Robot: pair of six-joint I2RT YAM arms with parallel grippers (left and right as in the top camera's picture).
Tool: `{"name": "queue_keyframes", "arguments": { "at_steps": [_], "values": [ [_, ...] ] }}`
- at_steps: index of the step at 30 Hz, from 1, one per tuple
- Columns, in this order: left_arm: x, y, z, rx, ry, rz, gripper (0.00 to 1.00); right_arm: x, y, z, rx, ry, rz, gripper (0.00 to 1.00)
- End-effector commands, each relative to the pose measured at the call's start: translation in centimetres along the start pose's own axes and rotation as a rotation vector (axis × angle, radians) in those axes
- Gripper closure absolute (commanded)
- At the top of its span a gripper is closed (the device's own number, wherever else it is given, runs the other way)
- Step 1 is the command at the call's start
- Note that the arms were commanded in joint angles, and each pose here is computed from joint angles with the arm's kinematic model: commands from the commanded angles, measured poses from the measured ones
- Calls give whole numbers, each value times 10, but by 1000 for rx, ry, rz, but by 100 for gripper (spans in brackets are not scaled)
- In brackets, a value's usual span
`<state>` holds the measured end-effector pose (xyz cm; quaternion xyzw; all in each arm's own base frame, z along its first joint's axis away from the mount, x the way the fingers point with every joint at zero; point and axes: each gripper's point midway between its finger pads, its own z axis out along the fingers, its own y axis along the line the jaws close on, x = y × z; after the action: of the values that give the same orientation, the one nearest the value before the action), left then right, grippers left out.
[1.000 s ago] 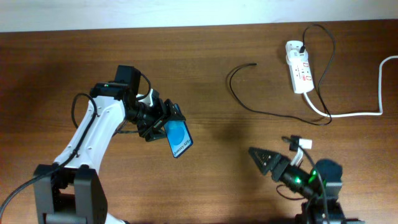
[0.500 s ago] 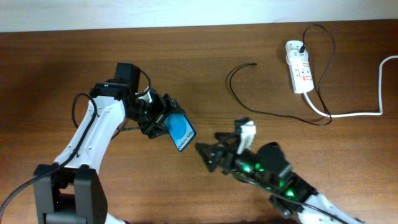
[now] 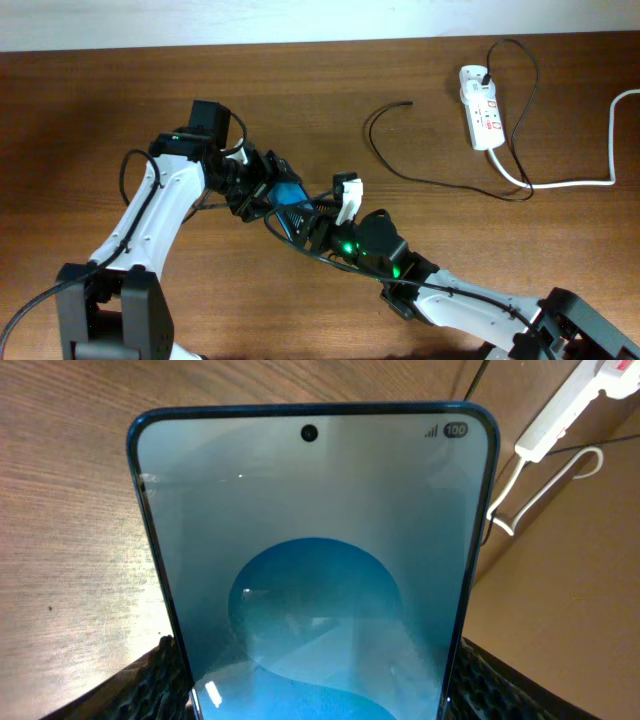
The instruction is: Plug charger to phone and switch on socket
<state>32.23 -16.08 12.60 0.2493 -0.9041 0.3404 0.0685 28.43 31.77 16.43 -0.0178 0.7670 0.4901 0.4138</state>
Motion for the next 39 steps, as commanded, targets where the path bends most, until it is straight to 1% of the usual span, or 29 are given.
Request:
{"name": "queue_keyframes", "arguments": {
  "at_steps": [1, 2, 6, 7, 9, 11, 14, 17, 20, 22, 24, 26, 27, 30, 34, 38, 39],
  "values": [
    [1, -7, -1, 23, 3, 6, 67, -4, 4, 4, 30, -51, 21, 30],
    [-1, -8, -1, 29, -3, 12, 67, -1, 4, 4, 60, -68, 16, 34],
    [-5, -12, -2, 43, -17, 28, 67, 5, 6, 3, 98, -101, 27, 41],
    [-5, -12, -2, 44, -18, 29, 67, 5, 6, 3, 97, -101, 28, 44],
    [-5, -12, -2, 43, -17, 29, 67, 4, 6, 3, 96, -102, 28, 56],
    [-5, -12, -2, 43, -17, 29, 68, 4, 6, 3, 96, -102, 28, 60],
    [-5, -12, -2, 43, -17, 29, 67, 5, 6, 3, 95, -100, 27, 68],
    [-5, -12, -2, 44, -17, 29, 66, 5, 6, 3, 95, -99, 27, 71],
    [-5, -12, -2, 43, -17, 29, 66, 7, 6, 3, 98, -91, 27, 78],
    [-5, -12, -2, 43, -17, 29, 66, 12, 0, 3, 122, -71, 30, 80],
    [-5, -11, -2, 40, -20, 30, 66, 20, -9, 2, 158, -43, 63, 82],
    [-6, -10, -1, 32, -28, 29, 65, 20, -9, 2, 156, -39, 63, 83],
    [-7, -10, -1, 32, -28, 29, 64, 20, -7, 3, 148, -40, 64, 86],
    [-7, -9, -1, 27, -33, 29, 58, 25, -3, 3, 125, -11, 65, 95],
    [-7, -9, -1, 25, -32, 27, 55, 21, 2, 4, 105, -24, 67, 96],
    [-7, -9, -1, 25, -32, 27, 44, 16, 14, 4, 51, -39, 72, 96],
    [-7, -9, -2, 26, -31, 27, 42, 16, 14, 4, 51, -40, 107, 96]
  ]
}}
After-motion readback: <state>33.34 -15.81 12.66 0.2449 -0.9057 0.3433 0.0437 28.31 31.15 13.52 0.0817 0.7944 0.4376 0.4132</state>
